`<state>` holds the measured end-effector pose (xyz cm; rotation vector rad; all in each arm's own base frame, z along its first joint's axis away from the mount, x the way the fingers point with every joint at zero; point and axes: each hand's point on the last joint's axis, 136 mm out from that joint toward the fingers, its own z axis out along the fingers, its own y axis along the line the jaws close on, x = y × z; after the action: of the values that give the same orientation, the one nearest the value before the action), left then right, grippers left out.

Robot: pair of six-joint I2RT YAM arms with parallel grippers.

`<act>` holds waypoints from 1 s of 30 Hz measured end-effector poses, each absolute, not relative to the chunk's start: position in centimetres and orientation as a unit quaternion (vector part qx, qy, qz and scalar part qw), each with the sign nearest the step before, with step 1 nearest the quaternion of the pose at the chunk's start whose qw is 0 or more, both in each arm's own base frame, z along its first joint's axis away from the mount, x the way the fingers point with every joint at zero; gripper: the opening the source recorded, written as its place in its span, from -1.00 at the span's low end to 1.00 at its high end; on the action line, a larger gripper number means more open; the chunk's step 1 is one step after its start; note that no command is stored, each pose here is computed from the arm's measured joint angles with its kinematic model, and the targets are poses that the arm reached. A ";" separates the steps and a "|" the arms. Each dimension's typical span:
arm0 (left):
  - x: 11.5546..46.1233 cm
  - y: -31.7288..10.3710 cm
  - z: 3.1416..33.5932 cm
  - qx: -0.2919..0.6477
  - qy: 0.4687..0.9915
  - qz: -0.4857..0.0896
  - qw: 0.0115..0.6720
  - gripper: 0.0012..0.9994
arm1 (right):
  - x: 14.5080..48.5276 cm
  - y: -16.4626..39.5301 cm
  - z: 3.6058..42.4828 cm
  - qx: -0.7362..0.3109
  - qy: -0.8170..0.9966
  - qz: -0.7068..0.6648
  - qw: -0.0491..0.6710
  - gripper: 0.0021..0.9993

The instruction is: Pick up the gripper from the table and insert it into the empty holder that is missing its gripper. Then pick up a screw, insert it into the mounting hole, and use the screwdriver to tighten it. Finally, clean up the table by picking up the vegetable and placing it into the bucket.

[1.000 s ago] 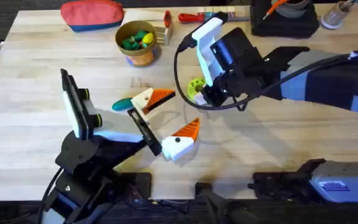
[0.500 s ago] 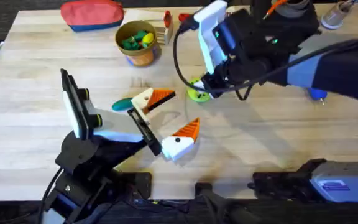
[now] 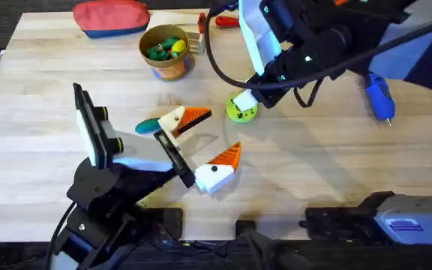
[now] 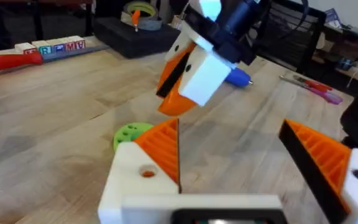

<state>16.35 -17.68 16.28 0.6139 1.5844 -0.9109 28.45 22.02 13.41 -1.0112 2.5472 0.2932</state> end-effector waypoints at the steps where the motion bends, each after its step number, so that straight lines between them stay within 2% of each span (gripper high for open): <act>1: 16.3 -17.7 16.3 0.262 0.675 -0.388 0.570 0.98 | 28.3 22.0 13.3 -0.362 0.907 0.104 0.187 -0.13; 4: 16.3 -17.7 16.3 0.262 0.675 -0.388 0.570 0.98 | 28.0 22.4 12.5 -0.369 0.907 0.102 0.176 0.42; 6: 16.3 -17.7 16.3 0.262 0.675 -0.388 0.570 0.98 | 27.9 22.5 11.7 -0.372 0.908 0.099 0.164 0.49; 10: 16.3 -17.7 16.3 0.262 0.675 -0.388 0.570 0.98 | 28.0 22.7 10.1 -0.374 0.911 0.095 0.144 0.20; 14: 16.3 -17.7 16.3 0.262 0.675 -0.388 0.570 0.98 | 28.0 22.7 8.8 -0.374 0.914 0.091 0.127 -0.20; 19: 16.3 -17.7 16.3 0.262 0.675 -0.388 0.570 0.98 | 27.8 23.0 6.7 -0.378 0.916 0.085 0.101 -0.41; 30: 16.3 -17.7 16.3 0.262 0.675 -0.388 0.570 0.98 | 28.4 23.7 6.9 -0.381 0.913 0.090 0.119 -0.47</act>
<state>16.35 -17.68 16.28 0.6139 1.5840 -0.9109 28.37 23.73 6.88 -1.1136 2.6682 0.2628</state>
